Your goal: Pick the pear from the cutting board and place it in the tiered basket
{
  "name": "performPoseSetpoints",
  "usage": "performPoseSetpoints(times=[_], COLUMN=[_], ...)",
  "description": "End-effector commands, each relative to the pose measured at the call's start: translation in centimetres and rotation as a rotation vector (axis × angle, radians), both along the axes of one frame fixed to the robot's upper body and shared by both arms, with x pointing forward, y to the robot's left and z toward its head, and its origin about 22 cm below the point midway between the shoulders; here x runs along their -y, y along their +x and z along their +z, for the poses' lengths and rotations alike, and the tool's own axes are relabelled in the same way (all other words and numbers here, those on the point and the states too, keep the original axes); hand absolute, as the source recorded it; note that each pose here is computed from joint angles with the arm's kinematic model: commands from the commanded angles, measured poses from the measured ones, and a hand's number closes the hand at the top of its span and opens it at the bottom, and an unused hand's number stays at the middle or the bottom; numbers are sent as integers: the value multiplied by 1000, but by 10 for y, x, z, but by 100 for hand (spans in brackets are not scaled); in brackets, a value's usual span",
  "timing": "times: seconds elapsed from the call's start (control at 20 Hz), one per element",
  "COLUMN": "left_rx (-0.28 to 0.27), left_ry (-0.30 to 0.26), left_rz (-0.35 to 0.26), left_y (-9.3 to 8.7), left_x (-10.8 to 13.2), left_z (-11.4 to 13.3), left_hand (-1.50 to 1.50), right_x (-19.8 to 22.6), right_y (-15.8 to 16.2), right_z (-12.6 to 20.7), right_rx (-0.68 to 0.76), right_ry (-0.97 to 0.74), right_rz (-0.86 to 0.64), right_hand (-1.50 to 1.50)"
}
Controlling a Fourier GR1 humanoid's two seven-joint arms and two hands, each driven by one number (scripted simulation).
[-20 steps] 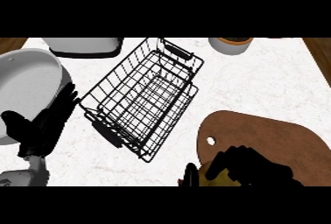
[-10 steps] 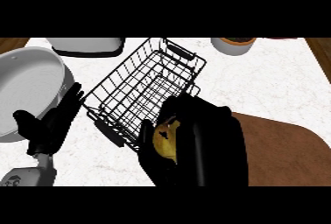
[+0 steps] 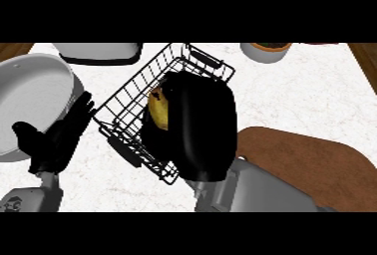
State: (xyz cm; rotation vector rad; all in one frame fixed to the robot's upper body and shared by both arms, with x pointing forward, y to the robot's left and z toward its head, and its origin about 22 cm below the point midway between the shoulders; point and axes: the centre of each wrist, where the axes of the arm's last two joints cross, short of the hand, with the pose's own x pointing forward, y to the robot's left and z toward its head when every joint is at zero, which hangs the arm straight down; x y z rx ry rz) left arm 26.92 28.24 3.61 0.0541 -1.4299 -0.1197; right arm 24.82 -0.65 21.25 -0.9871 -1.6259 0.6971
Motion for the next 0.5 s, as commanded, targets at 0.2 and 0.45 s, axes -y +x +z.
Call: performPoseSetpoints(times=[0.2,0.45], left_rx=[7,-7], left_ry=[-16,12], left_rz=[6,14], left_y=[-3,-5], left_x=[-13,-4], left_z=[-3,-11], left_hand=[0,0], right_x=[-22,-30], right_y=[24,45], right_z=[-28,-28], right_rx=[-65,-31], right_ry=[49,37], right_rz=[-148,-170], right_hand=[150,150])
